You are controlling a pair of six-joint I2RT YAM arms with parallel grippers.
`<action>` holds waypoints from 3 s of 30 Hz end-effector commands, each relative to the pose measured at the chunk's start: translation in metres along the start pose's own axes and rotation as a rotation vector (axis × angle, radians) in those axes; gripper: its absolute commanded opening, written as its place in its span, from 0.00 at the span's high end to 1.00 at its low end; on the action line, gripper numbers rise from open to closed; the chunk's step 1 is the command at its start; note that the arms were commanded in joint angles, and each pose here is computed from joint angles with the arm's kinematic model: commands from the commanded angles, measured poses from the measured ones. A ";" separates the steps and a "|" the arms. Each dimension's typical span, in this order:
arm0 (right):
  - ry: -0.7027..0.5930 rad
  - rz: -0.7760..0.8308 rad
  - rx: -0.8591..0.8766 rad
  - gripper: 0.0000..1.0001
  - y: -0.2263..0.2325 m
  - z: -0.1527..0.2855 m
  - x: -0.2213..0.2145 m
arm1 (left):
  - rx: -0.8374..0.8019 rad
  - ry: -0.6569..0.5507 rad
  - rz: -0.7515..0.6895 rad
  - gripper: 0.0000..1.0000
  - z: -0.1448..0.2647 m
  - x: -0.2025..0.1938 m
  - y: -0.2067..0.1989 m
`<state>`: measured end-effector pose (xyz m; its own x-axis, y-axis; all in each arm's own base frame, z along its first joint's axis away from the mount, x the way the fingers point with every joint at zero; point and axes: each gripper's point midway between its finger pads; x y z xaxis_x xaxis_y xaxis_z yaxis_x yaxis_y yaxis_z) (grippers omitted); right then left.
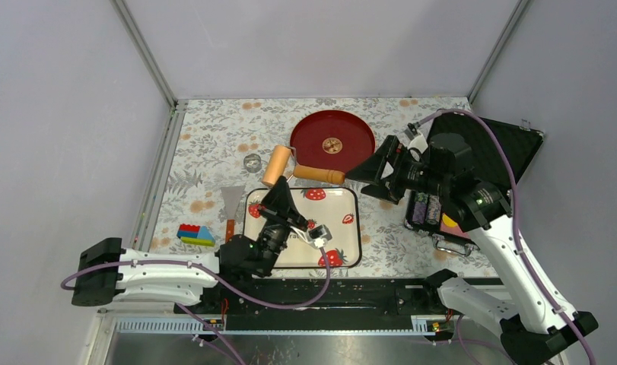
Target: Roll out the dumpling wrappers from the dough
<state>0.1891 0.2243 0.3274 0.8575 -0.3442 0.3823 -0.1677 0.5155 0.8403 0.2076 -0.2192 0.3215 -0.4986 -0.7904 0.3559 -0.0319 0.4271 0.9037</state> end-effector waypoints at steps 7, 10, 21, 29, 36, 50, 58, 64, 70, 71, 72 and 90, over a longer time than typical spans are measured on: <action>0.065 -0.010 0.138 0.06 0.037 -0.006 -0.001 | 0.100 0.099 -0.057 1.00 0.001 0.018 0.029; 0.060 -0.031 0.110 0.06 0.026 -0.013 -0.003 | 0.107 0.118 -0.060 1.00 0.000 0.023 0.027; 0.136 -0.008 0.191 0.16 0.043 -0.035 -0.009 | 0.021 0.097 -0.040 1.00 0.000 0.041 0.008; 0.163 -0.018 0.213 0.28 0.049 -0.041 -0.014 | -0.019 0.094 -0.073 1.00 0.005 0.042 -0.008; 0.170 -0.015 0.163 0.32 0.044 -0.039 -0.022 | -0.106 0.117 -0.048 1.00 0.007 0.041 -0.026; 0.163 -0.063 0.149 0.33 0.035 -0.050 -0.025 | -0.184 0.142 -0.017 1.00 0.013 0.041 -0.033; 0.172 -0.068 0.160 0.41 0.040 -0.048 -0.025 | -0.158 0.154 -0.019 1.00 0.014 0.040 -0.034; 0.181 -0.074 0.158 0.57 0.038 -0.048 -0.028 | -0.138 0.159 -0.024 1.00 0.015 0.039 -0.034; 0.198 -0.075 0.153 1.00 0.033 -0.049 -0.032 | -0.125 0.163 -0.018 1.00 0.014 0.039 -0.030; 0.203 -0.072 0.153 1.00 0.033 -0.049 -0.033 | -0.123 0.165 -0.017 1.00 0.014 0.038 -0.030; 0.207 -0.067 0.154 1.00 0.032 -0.049 -0.035 | -0.122 0.168 -0.016 0.98 0.014 0.038 -0.030; 0.131 0.179 -0.061 1.00 -0.038 -0.031 -0.048 | -0.404 0.275 0.769 0.01 0.038 0.064 -0.069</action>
<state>0.1659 0.2564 0.2761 0.9164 -0.1696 0.3627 -0.2191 0.5458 0.8087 0.1673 -0.2742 0.2792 -0.1946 -0.6815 0.7054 0.3590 0.6198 0.6978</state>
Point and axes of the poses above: each gripper's point midway between its finger pads, its own z axis back along the fingers, its own y axis along the line the jaws close on, x = y × z, and after that the axes turned 6 degrees about z, right-handed
